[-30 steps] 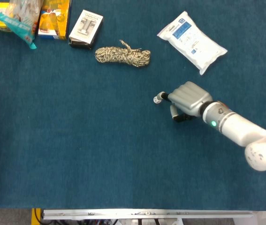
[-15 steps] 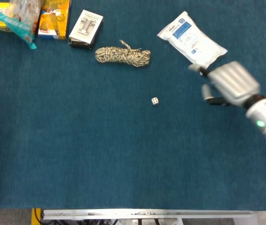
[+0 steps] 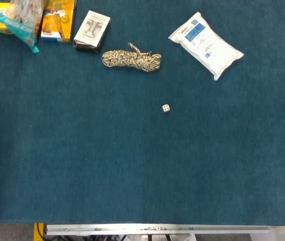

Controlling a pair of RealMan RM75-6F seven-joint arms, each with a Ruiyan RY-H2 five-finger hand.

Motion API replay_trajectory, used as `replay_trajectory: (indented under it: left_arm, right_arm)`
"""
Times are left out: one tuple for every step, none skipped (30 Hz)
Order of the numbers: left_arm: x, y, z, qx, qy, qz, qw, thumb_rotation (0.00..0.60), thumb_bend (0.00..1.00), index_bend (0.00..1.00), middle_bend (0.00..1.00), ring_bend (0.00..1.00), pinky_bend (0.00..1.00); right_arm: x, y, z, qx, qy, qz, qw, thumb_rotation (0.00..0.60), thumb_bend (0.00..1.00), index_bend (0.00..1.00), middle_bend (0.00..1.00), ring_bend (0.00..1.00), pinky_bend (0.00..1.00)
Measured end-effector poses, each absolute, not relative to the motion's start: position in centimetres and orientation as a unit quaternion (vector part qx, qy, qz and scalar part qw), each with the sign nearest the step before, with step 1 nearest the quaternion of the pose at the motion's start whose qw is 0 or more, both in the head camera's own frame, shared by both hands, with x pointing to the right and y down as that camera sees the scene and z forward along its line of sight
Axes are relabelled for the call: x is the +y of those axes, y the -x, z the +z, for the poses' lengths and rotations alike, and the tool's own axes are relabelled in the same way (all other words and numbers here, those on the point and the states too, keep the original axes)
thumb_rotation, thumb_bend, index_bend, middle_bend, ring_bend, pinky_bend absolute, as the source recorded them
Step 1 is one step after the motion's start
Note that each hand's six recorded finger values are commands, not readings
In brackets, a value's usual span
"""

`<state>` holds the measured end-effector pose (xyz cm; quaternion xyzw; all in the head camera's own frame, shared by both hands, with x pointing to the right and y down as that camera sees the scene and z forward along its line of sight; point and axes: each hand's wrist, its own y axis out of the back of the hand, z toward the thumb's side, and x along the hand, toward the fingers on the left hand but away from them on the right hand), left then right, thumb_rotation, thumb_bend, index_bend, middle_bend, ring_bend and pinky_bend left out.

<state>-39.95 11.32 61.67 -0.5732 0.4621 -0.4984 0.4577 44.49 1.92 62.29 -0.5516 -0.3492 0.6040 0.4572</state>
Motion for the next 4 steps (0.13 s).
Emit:
replay_trajectory:
  left_arm:
    - [11.3, 39.9, 61.7, 0.462, 0.573, -0.499, 0.458, 0.6, 0.27, 0.07, 0.12, 0.08, 0.01]
    - [11.4, 39.9, 61.7, 0.461, 0.573, -0.499, 0.459, 0.6, 0.27, 0.07, 0.12, 0.08, 0.01]
    - [11.4, 39.8, 61.7, 0.461, 0.573, -0.499, 0.459, 0.6, 0.26, 0.07, 0.12, 0.08, 0.01]
    - [11.4, 39.7, 61.7, 0.461, 0.573, -0.498, 0.459, 0.6, 0.26, 0.07, 0.12, 0.08, 0.01]
  right_arm:
    - [2.3, -45.1, 62.0, -0.357, 0.545, 0.605, 0.458, 0.351, 0.33, 0.15, 0.4, 0.38, 0.51]
    - [2.8, -45.7, 61.6, -0.365, 0.538, 0.605, 0.46, 0.35, 0.33, 0.15, 0.4, 0.38, 0.5]
    - [3.1, -46.1, 61.4, -0.371, 0.533, 0.605, 0.461, 0.349, 0.32, 0.15, 0.4, 0.38, 0.5]
    - [3.5, -46.4, 61.2, -0.376, 0.529, 0.603, 0.463, 0.348, 0.32, 0.15, 0.4, 0.38, 0.5]
